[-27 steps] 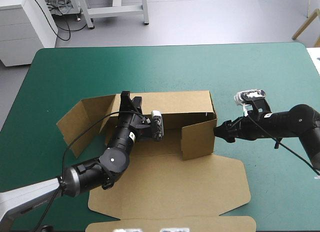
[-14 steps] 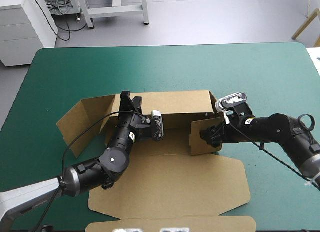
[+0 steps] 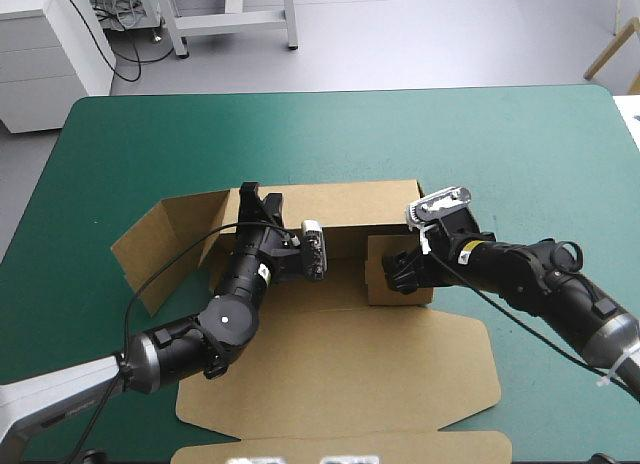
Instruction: Fold the box
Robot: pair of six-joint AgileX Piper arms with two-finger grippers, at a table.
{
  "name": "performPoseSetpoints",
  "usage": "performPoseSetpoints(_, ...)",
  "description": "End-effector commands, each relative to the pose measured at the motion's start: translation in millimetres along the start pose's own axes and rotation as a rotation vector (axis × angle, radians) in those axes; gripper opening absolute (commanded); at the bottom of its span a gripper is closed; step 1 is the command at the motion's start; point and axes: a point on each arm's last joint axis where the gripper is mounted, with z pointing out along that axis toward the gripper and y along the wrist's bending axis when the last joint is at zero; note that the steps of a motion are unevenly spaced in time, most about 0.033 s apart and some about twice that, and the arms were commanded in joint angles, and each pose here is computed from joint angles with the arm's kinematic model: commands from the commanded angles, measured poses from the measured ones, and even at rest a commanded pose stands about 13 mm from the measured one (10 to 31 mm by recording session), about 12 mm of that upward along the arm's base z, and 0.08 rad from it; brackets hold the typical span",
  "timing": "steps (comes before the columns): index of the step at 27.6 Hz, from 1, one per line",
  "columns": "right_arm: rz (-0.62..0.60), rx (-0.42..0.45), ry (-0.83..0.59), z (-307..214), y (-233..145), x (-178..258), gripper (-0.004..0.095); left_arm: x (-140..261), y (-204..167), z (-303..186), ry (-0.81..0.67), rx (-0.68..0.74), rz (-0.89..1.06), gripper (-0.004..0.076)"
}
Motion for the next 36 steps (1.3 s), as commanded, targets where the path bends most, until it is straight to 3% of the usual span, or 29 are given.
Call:
performPoseSetpoints(1,-0.026,0.052,-0.130,-12.9,8.7,-15.1,0.0751,-1.7,20.8,-6.7,-0.020,-0.112,0.013,-0.0010)
performPoseSetpoints(6,-0.055,0.078,-0.179,-13.1,18.8,-17.9,0.0691,-1.7,20.8,-6.7,-0.020,-0.112,0.013,-0.0010)
performPoseSetpoints(9,-0.056,0.091,-0.185,-12.4,20.9,-18.1,0.0604,-1.7,20.8,-6.7,-0.020,-0.112,0.013,-0.0010)
performPoseSetpoints(19,-0.068,0.089,-0.184,-6.7,21.2,-18.7,-0.0021,-1.8,20.7,-6.7,-0.021,-0.110,0.014,-0.0010)
performPoseSetpoints(23,-0.065,0.085,-0.188,-6.8,21.5,-19.1,-0.0019,-1.5,20.9,-6.7,-0.018,-0.113,0.013,0.0003)
performPoseSetpoints(25,-0.065,0.084,-0.189,-6.8,21.6,-19.2,-0.0019,-0.9,21.3,-6.7,-0.011,-0.118,0.013,0.0042)
performPoseSetpoints(31,-0.060,0.077,-0.203,-7.0,22.2,-20.3,-0.0019,-0.1,21.9,-6.8,-0.003,-0.124,0.012,0.0433)
performPoseSetpoints(33,-0.052,0.071,-0.216,-7.2,22.7,-21.4,-0.0019,0.5,22.4,-6.9,0.004,-0.129,0.012,0.0519)
performPoseSetpoints(36,-0.042,0.069,-0.229,-6.7,22.9,-22.6,-0.0019,-0.6,22.5,-8.3,0.008,-0.138,0.019,0.0519)
